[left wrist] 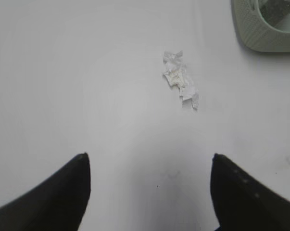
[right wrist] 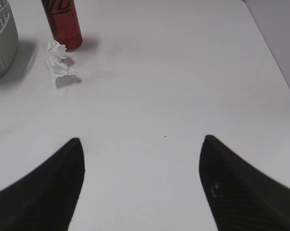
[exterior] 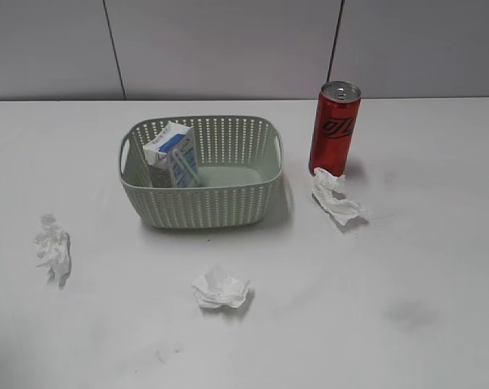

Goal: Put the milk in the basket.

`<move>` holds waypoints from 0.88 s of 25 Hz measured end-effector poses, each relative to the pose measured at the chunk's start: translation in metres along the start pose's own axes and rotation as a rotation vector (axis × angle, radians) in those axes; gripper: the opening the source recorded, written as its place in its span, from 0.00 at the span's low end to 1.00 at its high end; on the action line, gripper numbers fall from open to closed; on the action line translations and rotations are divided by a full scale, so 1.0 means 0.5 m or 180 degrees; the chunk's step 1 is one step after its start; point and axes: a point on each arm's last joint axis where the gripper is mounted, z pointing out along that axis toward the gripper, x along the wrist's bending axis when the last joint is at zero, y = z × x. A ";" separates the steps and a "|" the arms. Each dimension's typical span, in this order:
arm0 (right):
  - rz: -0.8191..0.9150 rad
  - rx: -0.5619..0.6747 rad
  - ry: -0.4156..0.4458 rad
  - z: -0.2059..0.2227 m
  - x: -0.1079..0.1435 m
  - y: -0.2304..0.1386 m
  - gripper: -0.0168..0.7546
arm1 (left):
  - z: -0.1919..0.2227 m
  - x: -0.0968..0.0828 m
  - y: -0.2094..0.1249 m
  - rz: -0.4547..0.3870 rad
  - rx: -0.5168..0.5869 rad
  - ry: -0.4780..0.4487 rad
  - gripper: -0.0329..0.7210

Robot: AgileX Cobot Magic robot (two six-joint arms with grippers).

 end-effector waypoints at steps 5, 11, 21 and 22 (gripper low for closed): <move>0.0003 0.0000 0.0000 0.000 0.000 0.000 0.79 | -0.034 -0.005 -0.097 -0.0026 -0.0349 0.0007 0.82; 0.0001 0.0000 0.0000 0.000 0.000 0.000 0.79 | -0.053 -0.009 -0.203 0.0008 -0.0858 0.0018 0.82; -0.0001 0.0000 0.0000 0.000 0.000 0.000 0.79 | -0.029 -0.009 -0.264 0.0089 -0.1179 0.0051 0.82; -0.0001 0.0000 0.0000 0.000 0.000 0.000 0.79 | -0.029 -0.009 -0.264 0.0110 -0.1174 0.0055 0.82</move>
